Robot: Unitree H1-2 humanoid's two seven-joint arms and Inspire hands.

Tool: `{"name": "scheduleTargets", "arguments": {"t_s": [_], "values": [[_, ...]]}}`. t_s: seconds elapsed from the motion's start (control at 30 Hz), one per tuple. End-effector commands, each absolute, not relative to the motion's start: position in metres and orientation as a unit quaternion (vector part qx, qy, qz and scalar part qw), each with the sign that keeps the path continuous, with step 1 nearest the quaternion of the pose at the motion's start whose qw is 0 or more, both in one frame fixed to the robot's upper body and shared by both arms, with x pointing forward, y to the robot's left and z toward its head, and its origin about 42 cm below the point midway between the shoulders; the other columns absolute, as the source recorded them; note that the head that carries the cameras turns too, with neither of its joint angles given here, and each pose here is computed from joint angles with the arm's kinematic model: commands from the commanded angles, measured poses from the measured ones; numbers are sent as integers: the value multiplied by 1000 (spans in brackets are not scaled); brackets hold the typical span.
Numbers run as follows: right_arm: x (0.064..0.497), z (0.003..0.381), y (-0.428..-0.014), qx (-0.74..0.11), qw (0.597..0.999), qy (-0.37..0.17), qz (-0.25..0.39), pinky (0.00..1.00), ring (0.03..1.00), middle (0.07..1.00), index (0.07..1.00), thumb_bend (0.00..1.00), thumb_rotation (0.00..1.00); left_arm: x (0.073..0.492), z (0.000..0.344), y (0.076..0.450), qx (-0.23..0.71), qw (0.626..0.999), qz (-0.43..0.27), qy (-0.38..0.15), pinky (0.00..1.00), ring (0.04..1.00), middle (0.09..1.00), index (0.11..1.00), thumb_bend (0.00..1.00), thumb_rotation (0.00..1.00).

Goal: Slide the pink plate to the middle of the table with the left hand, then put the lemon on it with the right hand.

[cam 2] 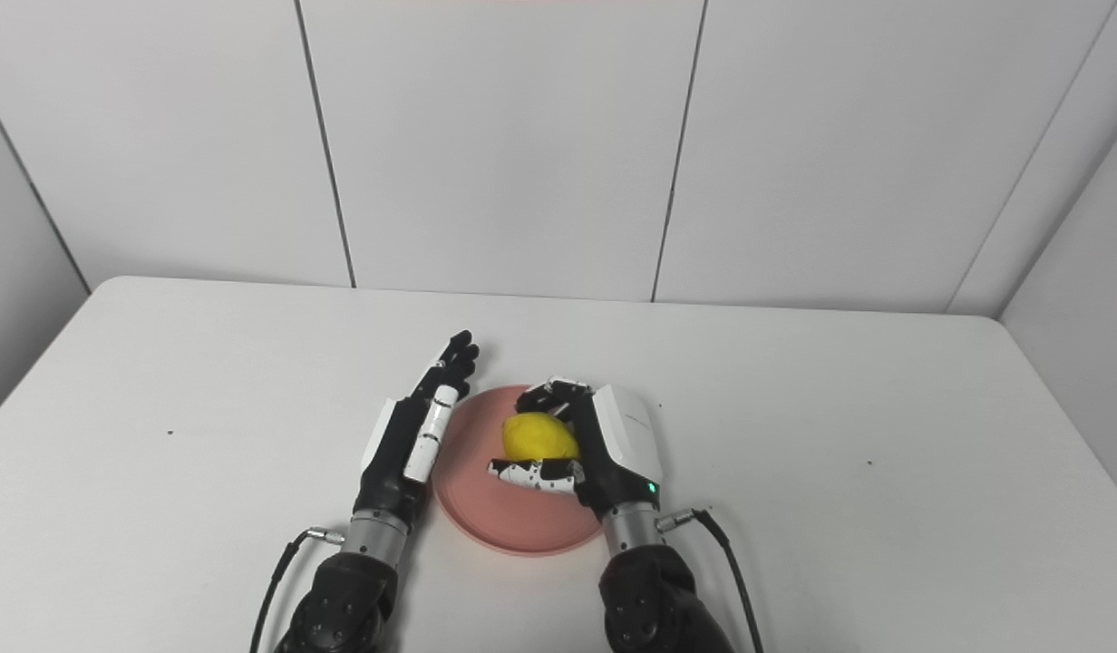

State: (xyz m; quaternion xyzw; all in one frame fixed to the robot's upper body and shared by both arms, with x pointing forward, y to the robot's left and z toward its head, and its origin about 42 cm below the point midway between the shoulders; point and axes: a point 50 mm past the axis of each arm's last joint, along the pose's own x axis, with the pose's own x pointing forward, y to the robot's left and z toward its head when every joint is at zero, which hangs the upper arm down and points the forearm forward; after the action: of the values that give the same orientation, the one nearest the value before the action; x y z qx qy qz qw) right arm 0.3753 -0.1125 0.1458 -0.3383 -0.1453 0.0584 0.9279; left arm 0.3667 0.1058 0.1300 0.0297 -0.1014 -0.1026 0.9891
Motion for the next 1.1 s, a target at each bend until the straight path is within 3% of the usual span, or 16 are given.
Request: {"name": "scheduleTargets", "arguments": {"t_s": [0.0, 0.03, 0.07, 0.23, 0.27, 0.33, 0.37, 0.43, 0.47, 0.5, 0.53, 0.57, 0.67, 0.77, 1.07], "values": [[379, 158, -104, -334, 921, -187, 71, 287, 373, 471, 540, 508, 0, 361, 119, 102, 26, 990, -107, -92, 935, 945, 935, 921, 474, 1000], [379, 157, -104, -340, 918, -191, 71, 300, 375, 471, 544, 508, 0, 361, 120, 102, 27, 990, -107, -91, 935, 944, 935, 921, 475, 1000], [379, 156, -105, -345, 916, -193, 71, 375, 402, 494, 534, 512, 0, 361, 120, 102, 27, 990, -106, -91, 936, 943, 935, 922, 473, 1000], [377, 153, -105, -339, 915, -203, 78, 451, 428, 501, 522, 515, 0, 362, 120, 103, 35, 990, -103, -90, 929, 938, 933, 922, 485, 1000], [377, 152, -105, -332, 917, -204, 83, 484, 512, 499, 508, 519, 0, 362, 120, 104, 35, 990, -103, -90, 925, 936, 931, 920, 489, 1000], [376, 151, -104, -324, 919, -204, 90, 572, 658, 691, 499, 510, 121, 363, 120, 105, 34, 990, -102, -90, 922, 939, 936, 922, 491, 1000], [375, 150, -104, -324, 919, -203, 94, 578, 666, 702, 498, 510, 125, 363, 120, 105, 33, 990, -101, -89, 922, 940, 937, 922, 490, 1000], [373, 150, -104, -325, 918, -207, 97, 656, 746, 785, 746, 599, 231, 363, 121, 105, 33, 990, -102, -86, 921, 944, 939, 924, 499, 1000], [372, 151, -105, -326, 917, -209, 96, 666, 756, 795, 774, 608, 250, 363, 121, 105, 34, 990, -102, -86, 920, 944, 939, 924, 501, 1000], [371, 151, -105, -326, 917, -209, 96, 696, 793, 832, 839, 624, 369, 363, 121, 105, 34, 990, -102, -87, 923, 947, 940, 925, 509, 1000], [369, 152, -105, -321, 918, -213, 95, 697, 794, 833, 842, 625, 375, 363, 121, 105, 34, 990, -102, -88, 923, 948, 940, 925, 509, 1000], [368, 152, -106, -318, 918, -216, 95, 729, 827, 859, 869, 631, 473, 363, 121, 105, 34, 990, -102, -88, 925, 948, 937, 924, 507, 1000], [364, 155, -109, -302, 922, -223, 96, 766, 869, 900, 907, 642, 593, 363, 122, 105, 29, 990, -102, -88, 934, 952, 940, 928, 506, 1000], [359, 159, -113, -276, 928, -232, 91, 797, 897, 948, 947, 712, 780, 363, 121, 106, 26, 991, -99, -88, 933, 945, 933, 920, 497, 1000], [353, 178, -129, -237, 928, -284, 49, 905, 939, 963, 966, 679, 894, 364, 122, 110, 19, 992, -90, -80, 941, 936, 927, 914, 482, 1000]]}}
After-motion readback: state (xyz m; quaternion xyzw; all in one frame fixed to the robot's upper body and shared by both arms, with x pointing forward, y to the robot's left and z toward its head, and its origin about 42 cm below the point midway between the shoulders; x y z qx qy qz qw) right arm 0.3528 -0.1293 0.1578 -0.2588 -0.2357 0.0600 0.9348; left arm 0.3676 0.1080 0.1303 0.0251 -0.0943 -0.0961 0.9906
